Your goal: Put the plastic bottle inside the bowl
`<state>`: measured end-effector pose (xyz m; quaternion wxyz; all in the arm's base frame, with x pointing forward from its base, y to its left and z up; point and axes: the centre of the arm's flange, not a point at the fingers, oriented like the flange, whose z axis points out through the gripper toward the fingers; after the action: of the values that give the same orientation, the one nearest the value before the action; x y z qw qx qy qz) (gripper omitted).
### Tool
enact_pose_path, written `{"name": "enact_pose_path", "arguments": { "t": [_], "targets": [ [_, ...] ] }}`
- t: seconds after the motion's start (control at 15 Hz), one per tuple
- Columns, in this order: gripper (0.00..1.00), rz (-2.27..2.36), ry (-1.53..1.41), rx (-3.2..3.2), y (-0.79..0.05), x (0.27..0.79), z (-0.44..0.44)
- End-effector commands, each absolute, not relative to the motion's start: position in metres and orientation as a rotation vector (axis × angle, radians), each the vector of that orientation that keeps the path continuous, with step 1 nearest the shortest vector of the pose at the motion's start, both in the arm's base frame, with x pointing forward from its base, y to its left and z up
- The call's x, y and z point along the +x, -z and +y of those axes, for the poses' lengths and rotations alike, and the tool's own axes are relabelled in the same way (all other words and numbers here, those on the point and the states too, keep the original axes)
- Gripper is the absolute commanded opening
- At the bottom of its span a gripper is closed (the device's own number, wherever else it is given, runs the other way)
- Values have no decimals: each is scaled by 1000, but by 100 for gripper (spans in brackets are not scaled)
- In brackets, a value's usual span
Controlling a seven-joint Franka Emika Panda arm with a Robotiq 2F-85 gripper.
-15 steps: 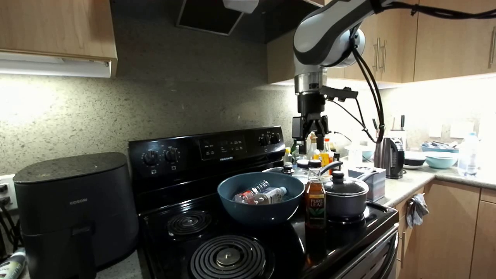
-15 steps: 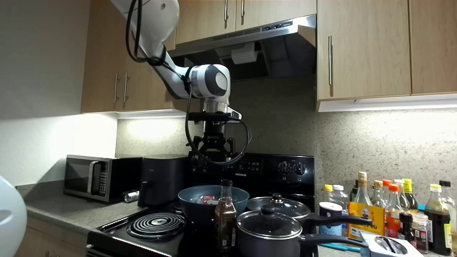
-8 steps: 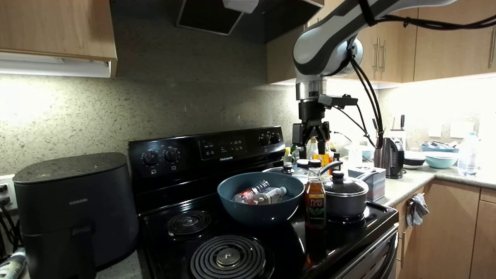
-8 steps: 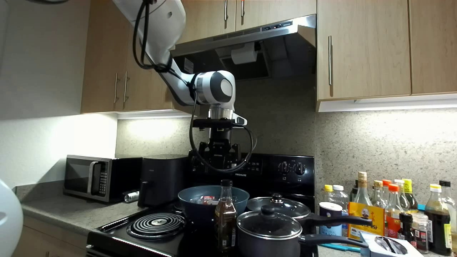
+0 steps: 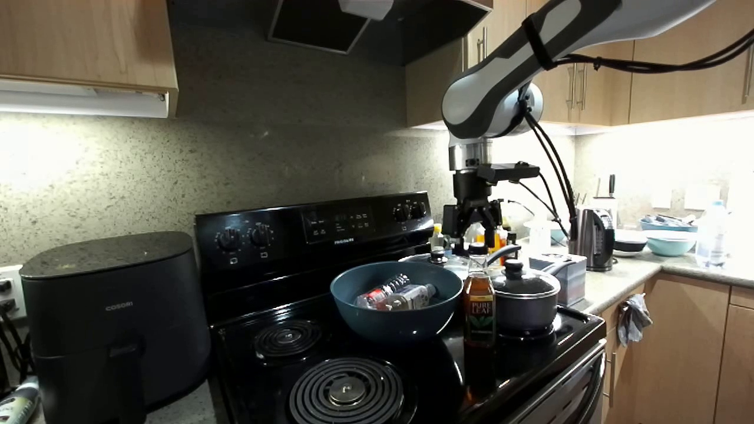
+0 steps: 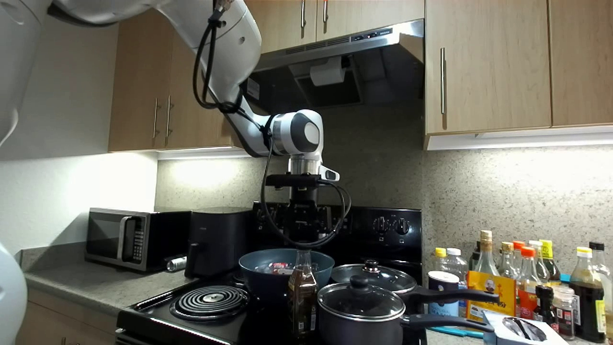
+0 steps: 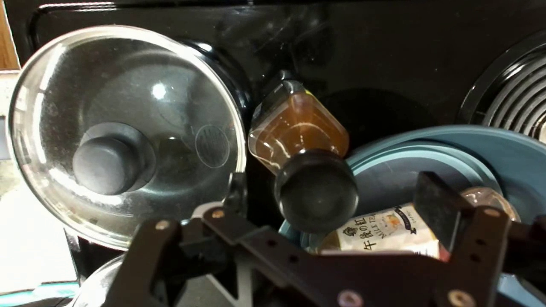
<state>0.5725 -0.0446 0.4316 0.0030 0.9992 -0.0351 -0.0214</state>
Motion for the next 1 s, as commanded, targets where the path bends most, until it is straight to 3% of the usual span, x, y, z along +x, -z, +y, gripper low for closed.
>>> {"name": "enact_pose_path", "arguments": {
  "t": [0.0, 0.07, 0.6, 0.67, 0.93],
  "targets": [
    [100, -136, 99, 3128, -428, 578, -46],
    [78, -130, 116, 3133, -426, 579, -46],
    [26, -135, 187, 3140, -419, 584, -49],
    [20, -134, 184, 3141, -421, 584, -50],
    [19, -103, 112, 3133, -445, 576, -40]
  ]
}}
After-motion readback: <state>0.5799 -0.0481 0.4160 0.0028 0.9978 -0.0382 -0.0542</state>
